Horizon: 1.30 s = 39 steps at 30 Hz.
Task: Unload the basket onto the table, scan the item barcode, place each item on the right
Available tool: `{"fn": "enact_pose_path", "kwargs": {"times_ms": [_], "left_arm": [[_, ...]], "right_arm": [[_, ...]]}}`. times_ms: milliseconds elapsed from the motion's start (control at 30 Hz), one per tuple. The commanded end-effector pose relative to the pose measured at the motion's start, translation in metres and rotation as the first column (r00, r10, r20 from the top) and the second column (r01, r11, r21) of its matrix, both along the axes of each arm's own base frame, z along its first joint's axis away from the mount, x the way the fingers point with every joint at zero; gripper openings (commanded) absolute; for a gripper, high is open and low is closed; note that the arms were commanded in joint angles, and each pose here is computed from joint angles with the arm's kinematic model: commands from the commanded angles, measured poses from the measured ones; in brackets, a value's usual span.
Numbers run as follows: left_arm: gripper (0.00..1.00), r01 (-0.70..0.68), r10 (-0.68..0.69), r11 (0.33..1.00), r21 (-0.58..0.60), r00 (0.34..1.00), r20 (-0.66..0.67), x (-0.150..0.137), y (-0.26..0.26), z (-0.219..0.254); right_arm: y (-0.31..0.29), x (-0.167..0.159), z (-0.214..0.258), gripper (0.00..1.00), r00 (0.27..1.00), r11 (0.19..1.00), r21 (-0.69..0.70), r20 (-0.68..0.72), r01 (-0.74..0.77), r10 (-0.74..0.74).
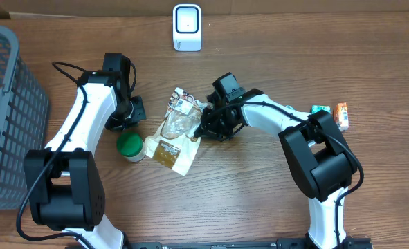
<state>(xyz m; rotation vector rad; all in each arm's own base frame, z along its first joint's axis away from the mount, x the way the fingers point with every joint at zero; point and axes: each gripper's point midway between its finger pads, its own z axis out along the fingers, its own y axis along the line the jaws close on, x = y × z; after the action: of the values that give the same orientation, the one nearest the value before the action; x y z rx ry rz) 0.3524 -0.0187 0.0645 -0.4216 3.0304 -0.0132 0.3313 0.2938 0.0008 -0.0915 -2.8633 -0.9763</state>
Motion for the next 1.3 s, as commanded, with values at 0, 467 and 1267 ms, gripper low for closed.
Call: {"fn": "enact_pose_path", "kwargs": {"times_ms": [0,467,1267], "left_arm": [[0.04,0.011,-0.011,1.0,0.012,1.0,0.005,0.0,0.005,0.0],[0.04,0.142,-0.137,0.976,-0.165,0.99,0.036,0.003,-0.028,0.003],[0.04,0.039,-0.085,0.892,-0.45,0.993,-0.084,-0.028,-0.122,-0.039]], "right_arm": [[-0.022,0.014,0.02,0.04,0.994,0.998,0.011,0.097,-0.055,0.053],[-0.038,-0.021,0.053,0.04,0.739,0.79,-0.041,0.328,-0.611,0.588],[-0.019,0.009,0.036,0.43,0.928,0.949,0.01,0.214,-0.314,0.305]]}}
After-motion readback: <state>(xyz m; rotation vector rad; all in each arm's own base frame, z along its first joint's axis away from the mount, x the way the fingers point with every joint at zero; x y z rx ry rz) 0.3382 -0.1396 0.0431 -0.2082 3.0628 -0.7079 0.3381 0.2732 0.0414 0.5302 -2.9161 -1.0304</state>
